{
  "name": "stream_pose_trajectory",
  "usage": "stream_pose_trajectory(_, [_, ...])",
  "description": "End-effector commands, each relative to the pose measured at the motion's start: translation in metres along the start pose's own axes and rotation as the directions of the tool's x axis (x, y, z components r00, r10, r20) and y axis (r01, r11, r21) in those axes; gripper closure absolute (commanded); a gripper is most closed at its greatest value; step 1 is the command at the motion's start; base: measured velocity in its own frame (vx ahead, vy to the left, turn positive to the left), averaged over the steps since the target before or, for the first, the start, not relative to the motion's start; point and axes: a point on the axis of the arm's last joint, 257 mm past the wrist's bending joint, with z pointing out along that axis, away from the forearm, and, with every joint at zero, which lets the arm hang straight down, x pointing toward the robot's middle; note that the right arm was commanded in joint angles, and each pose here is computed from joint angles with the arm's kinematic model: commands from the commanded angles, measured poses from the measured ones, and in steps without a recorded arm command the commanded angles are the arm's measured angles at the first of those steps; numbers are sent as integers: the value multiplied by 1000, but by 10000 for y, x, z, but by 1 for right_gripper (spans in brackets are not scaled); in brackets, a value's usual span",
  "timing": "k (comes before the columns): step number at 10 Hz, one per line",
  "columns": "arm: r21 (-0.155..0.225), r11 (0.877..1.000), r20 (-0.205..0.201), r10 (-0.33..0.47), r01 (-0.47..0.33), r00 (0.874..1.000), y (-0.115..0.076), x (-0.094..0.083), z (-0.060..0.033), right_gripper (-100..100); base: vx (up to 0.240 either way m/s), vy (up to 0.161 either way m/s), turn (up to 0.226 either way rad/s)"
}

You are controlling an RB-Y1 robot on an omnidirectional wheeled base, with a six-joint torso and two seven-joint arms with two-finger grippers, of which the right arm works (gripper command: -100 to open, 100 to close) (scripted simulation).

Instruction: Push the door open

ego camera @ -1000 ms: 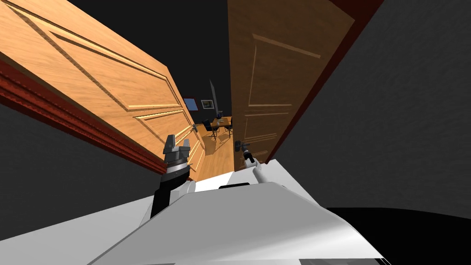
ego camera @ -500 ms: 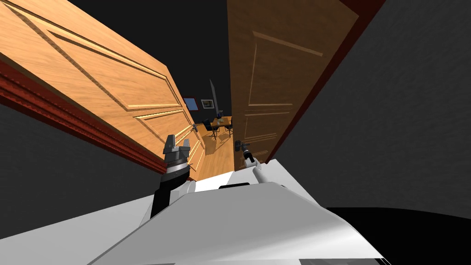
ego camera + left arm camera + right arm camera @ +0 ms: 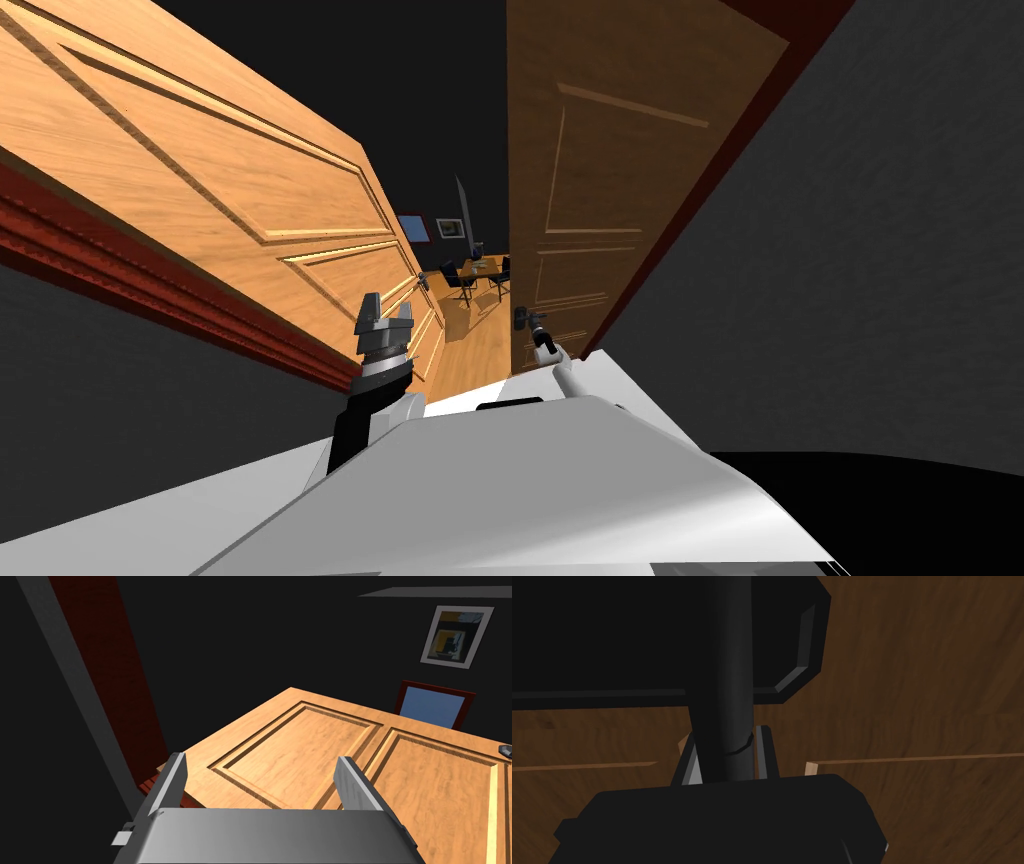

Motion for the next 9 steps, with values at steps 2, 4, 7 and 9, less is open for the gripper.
stream_pose_trajectory(2, [-24, 999, 41, -20, 21, 999, 103, -300, 45, 100, 194, 94, -60])
stream_pose_trajectory(4, [-23, 999, 63, -25, 27, 998, 102, -439, 39, 100, 170, 100, -40])
stream_pose_trajectory(7, [-22, 999, 86, -29, 31, 996, 102, -580, 31, 100, 118, 97, -62])
stream_pose_trajectory(9, [-22, 999, 86, -29, 31, 996, 102, -580, 31, 100, 28, 4, 11])
